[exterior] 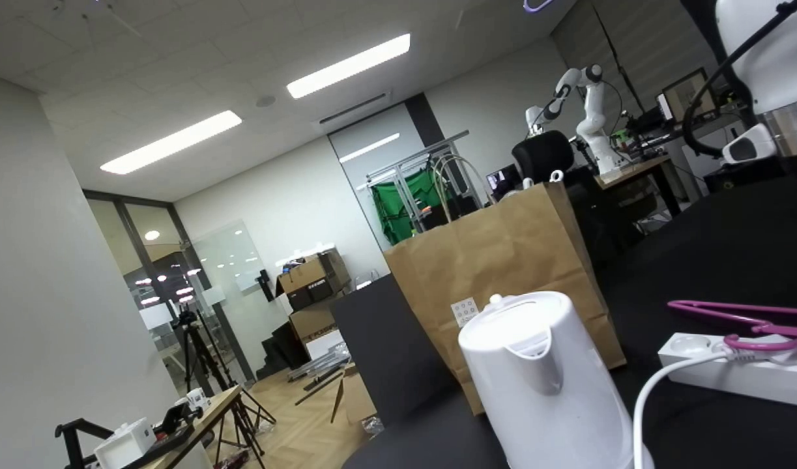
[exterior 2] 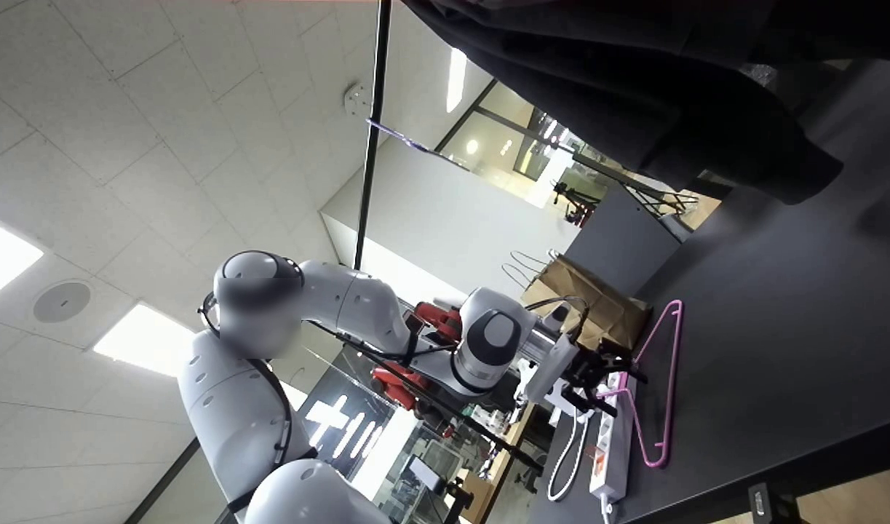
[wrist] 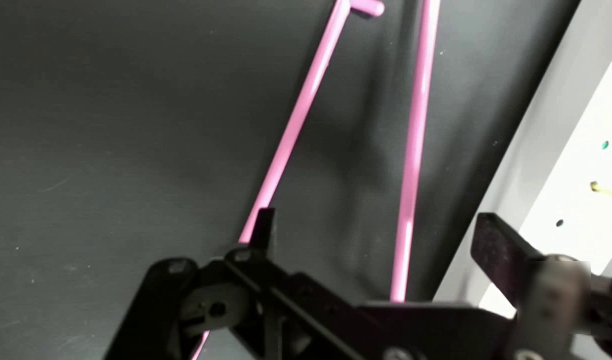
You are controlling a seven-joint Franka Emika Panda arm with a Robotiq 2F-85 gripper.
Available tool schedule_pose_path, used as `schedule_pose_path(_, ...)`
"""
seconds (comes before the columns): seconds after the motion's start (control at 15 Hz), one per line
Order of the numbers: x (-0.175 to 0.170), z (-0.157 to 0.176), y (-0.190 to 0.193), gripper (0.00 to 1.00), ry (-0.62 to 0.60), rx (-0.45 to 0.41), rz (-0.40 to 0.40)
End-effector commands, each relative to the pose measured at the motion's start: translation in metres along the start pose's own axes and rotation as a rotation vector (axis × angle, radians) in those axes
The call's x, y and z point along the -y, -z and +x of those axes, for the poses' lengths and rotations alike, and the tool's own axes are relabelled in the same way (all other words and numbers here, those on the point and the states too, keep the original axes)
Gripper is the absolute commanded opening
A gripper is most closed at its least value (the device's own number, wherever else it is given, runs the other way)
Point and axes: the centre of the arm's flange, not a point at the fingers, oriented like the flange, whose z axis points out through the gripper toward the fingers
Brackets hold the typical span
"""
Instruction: Pick up the clothing hanger from the table and hang it on the metallic object
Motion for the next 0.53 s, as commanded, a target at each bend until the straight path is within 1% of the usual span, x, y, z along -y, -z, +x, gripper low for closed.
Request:
schedule_pose_path(0.0,0.008,-0.001,-0.012,1.0,-0.005,0.004,-0.024)
schedule_pose_path(0.07,0.01,-0.001,-0.015,0.75,-0.007,0.001,-0.032)
schedule_pose_path(0.13,0.011,-0.001,-0.018,0.74,-0.004,0.0,-0.036)
schedule_pose_path(0.47,0.016,-0.001,-0.026,0.39,-0.004,-0.003,-0.065)
